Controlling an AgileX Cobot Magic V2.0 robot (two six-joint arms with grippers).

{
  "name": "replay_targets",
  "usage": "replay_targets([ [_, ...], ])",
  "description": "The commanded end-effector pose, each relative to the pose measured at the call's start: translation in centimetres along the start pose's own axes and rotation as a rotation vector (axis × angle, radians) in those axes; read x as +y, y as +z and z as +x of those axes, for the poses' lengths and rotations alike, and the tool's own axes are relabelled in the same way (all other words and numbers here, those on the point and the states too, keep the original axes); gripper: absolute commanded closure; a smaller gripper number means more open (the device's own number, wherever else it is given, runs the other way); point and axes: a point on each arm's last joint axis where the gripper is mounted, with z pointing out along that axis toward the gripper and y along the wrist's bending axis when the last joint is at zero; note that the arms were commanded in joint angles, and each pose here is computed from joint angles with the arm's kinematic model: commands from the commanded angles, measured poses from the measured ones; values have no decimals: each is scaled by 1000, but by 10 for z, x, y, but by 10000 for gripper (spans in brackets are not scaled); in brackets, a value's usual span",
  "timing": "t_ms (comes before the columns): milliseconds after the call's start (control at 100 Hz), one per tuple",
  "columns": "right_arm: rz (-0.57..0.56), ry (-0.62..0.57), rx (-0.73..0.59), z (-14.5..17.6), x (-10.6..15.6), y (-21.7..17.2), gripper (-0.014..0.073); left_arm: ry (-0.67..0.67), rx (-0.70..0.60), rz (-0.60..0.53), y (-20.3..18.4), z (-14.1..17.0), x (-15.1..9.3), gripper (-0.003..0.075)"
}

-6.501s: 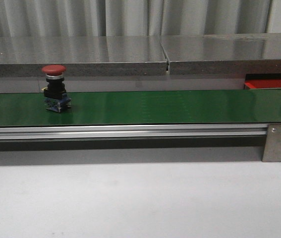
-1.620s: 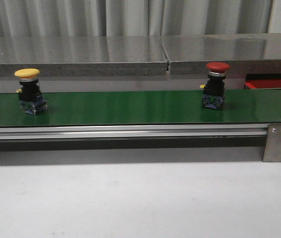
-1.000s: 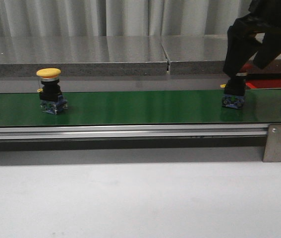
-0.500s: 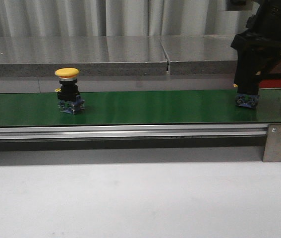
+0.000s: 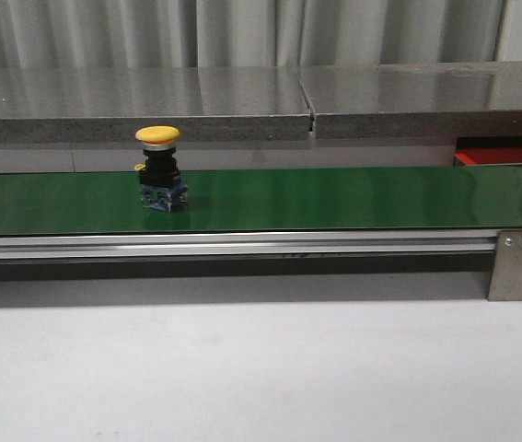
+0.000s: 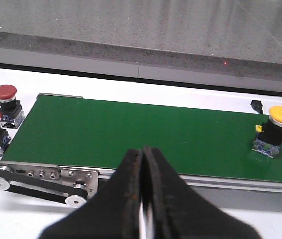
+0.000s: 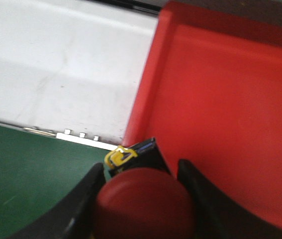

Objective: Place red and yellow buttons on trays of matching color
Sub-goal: 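Carry the red button into the red tray and open the right gripper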

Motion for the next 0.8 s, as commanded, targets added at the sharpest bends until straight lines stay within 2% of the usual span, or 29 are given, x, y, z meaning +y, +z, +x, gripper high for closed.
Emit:
replay_targets([
  [0, 45, 29, -96, -10, -15, -17, 526, -8, -103, 13, -3, -15, -2, 739],
  [160, 66, 70, -75, -2, -36, 17, 526, -8, -103, 13, -3, -15, -2, 739],
  [390, 76, 85, -69, 3, -45, 51, 526, -7, -103, 13, -3, -15, -2, 739],
  [790, 74, 87, -32, 9, -48, 72, 526, -7, -101, 13, -3, -15, -2, 739],
])
